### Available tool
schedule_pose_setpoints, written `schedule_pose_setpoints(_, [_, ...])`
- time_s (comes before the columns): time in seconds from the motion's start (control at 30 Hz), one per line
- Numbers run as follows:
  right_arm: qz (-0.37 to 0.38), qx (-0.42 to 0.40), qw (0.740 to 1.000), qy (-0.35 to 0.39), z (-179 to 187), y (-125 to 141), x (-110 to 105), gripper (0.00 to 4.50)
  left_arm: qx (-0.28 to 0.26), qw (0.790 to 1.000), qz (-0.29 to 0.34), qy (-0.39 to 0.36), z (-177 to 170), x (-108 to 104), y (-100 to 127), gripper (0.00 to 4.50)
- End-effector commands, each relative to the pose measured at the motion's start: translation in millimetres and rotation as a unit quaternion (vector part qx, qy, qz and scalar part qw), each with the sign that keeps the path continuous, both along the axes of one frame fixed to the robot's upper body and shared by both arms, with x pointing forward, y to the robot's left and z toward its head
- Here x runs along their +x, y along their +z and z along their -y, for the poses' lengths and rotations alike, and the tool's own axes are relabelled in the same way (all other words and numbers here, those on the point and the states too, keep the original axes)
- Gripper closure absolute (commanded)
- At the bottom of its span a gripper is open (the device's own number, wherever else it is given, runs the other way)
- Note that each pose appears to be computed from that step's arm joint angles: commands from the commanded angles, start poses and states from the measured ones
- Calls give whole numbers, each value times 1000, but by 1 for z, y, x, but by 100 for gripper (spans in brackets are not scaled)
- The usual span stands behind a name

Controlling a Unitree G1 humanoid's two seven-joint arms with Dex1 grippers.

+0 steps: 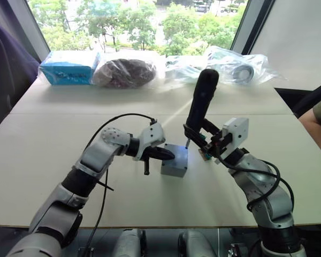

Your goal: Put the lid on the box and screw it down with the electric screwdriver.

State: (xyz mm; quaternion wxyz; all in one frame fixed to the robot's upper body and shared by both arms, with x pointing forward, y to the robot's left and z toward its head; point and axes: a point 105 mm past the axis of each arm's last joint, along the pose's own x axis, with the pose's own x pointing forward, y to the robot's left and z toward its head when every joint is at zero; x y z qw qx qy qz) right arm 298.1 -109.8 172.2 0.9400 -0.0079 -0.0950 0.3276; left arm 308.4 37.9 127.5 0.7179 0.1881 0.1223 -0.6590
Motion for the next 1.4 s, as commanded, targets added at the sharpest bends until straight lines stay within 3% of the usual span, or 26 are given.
schedule_pose_setpoints(0.03, [-88, -23, 996, -15, 9, -43, 3, 276, 12, 1000, -3, 4, -2, -1, -6, 450])
schedule_pose_setpoints(0.13, [-76, -18, 997, -14, 9, -34, 4, 276, 11, 1000, -4, 3, -1, -2, -6, 450])
schedule_pose_setpoints(0.23, [-45, -2, 999, -15, 12, -8, 7, 276, 10, 1000, -7, 2, 0, -3, -8, 450])
schedule_pose_setpoints(0.33, [26, 46, 999, -11, 20, 58, 13, 276, 7, 1000, -7, 1, 2, -4, -9, 450])
schedule_pose_setpoints(0.4, [38, 60, 997, -9, 26, 79, 13, 276, 3, 1000, -1, 1, 4, -3, -8, 450])
schedule_pose_setpoints(0.5, [-2, 50, 998, -44, 46, 103, 23, 276, -39, 999, -5, 19, 7, 1, 8, 450])
schedule_pose_setpoints(0.6, [-55, 13, 996, -71, 63, 106, 25, 276, -51, 997, -24, 59, 4, 10, 21, 450])
schedule_pose_setpoints(0.67, [-96, -8, 991, -90, 77, 104, 26, 276, -70, 994, -22, 76, 2, 13, 36, 450])
schedule_pose_setpoints(0.73, [-165, -30, 977, -131, 99, 92, 27, 276, -97, 990, 18, 101, 0, 20, 56, 450])
schedule_pose_setpoints(0.83, [-281, -63, 943, -165, 130, 62, 19, 276, -130, 985, 32, 113, 1, 23, 82, 450])
schedule_pose_setpoints(0.93, [-366, -74, 905, -204, 155, 37, 14, 276, -141, 985, 60, 75, 6, 12, 91, 450])
schedule_pose_setpoints(1.1, [-463, -68, 860, -204, 174, 6, 5, 276, -106, 993, 53, 4, 12, -7, 78, 450])
schedule_pose_setpoints(1.2, [-505, -52, 837, -205, 180, -9, 5, 276, -62, 997, 42, 1, 12, -4, 61, 450])
schedule_pose_setpoints(1.4, [-551, -51, 809, -197, 179, -29, 6, 276, -33, 997, 68, -29, 9, -7, 49, 450])
